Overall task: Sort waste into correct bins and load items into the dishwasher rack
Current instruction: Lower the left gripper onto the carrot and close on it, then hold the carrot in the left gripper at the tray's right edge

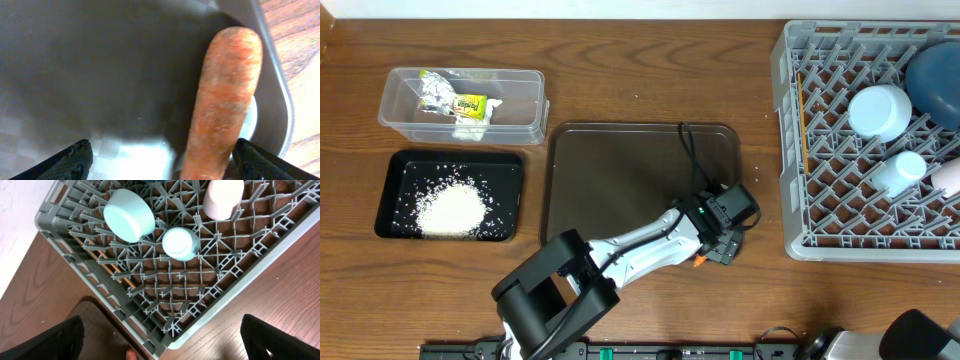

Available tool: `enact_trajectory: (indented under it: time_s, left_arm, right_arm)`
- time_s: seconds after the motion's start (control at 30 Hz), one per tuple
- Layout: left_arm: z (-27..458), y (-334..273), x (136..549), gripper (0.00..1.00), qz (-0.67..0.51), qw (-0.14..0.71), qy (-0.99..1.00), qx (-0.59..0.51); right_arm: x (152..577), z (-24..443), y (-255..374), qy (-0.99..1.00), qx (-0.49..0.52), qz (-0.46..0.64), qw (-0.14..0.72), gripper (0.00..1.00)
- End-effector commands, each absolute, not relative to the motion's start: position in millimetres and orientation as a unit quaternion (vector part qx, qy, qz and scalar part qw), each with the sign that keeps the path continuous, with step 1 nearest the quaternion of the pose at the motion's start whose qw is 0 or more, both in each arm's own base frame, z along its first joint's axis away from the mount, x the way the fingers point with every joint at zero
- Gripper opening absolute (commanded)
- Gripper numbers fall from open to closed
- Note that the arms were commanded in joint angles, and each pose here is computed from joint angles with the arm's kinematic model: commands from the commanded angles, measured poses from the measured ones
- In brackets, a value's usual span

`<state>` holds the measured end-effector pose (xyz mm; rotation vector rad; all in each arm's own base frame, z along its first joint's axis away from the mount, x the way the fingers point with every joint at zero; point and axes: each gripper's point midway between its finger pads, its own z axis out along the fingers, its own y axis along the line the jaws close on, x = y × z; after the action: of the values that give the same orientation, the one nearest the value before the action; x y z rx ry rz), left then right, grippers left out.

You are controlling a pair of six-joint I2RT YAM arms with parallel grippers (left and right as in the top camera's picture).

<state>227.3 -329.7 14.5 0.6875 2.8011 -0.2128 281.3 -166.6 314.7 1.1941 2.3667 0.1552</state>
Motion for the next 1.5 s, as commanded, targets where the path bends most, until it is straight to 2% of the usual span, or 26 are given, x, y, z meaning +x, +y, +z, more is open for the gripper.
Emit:
enact_trajectory:
  time_s: [0.0,0.2,0.33,0.43,0.97,1.07,1.33,1.47]
  left_arm:
    - [8.4,-328.6,227.0,0.92,-0.060,0.129,0.960,0.243]
    - [0.6,-329.7,226.9,0.88,-0.057,0.126,0.960,0.243]
    - [0.7,-330.6,227.5,0.76,-0.058,0.128,0.960,0.243]
    - [1.2,-331.9,228.4,0.70,-0.061,0.130,0.959,0.243]
    - [0.3,-329.6,226.2,0.68,-0.057,0.125,0.962,0.237]
    - [0.3,-329.7,226.2,0.64,-0.058,0.125,0.962,0.237]
    - [0.1,-330.5,223.8,0.63,-0.057,0.124,0.961,0.240]
    - [0.1,-330.5,223.8,0.57,-0.057,0.124,0.961,0.240]
  right_arm:
    - [281.6,315.1,-166.1,0.869,0.428,0.053,0.242,0.99]
    - [281.6,315.1,-166.1,0.869,0.428,0.053,0.242,0.99]
    - [281.6,315.1,-166.1,0.869,0.428,0.053,0.242,0.99]
    - [281.6,315.1,-166.1,0.869,0.428,0.053,0.242,0.99]
    - [281.7,315.1,-165.8,0.869,0.428,0.054,0.242,0.99]
    - [281.7,315.1,-165.8,0.869,0.428,0.054,0.242,0.99]
    - [281.6,315.1,-165.9,0.869,0.428,0.054,0.242,0.99]
    - [281.8,315.2,-165.8,0.869,0.428,0.054,0.242,0.99]
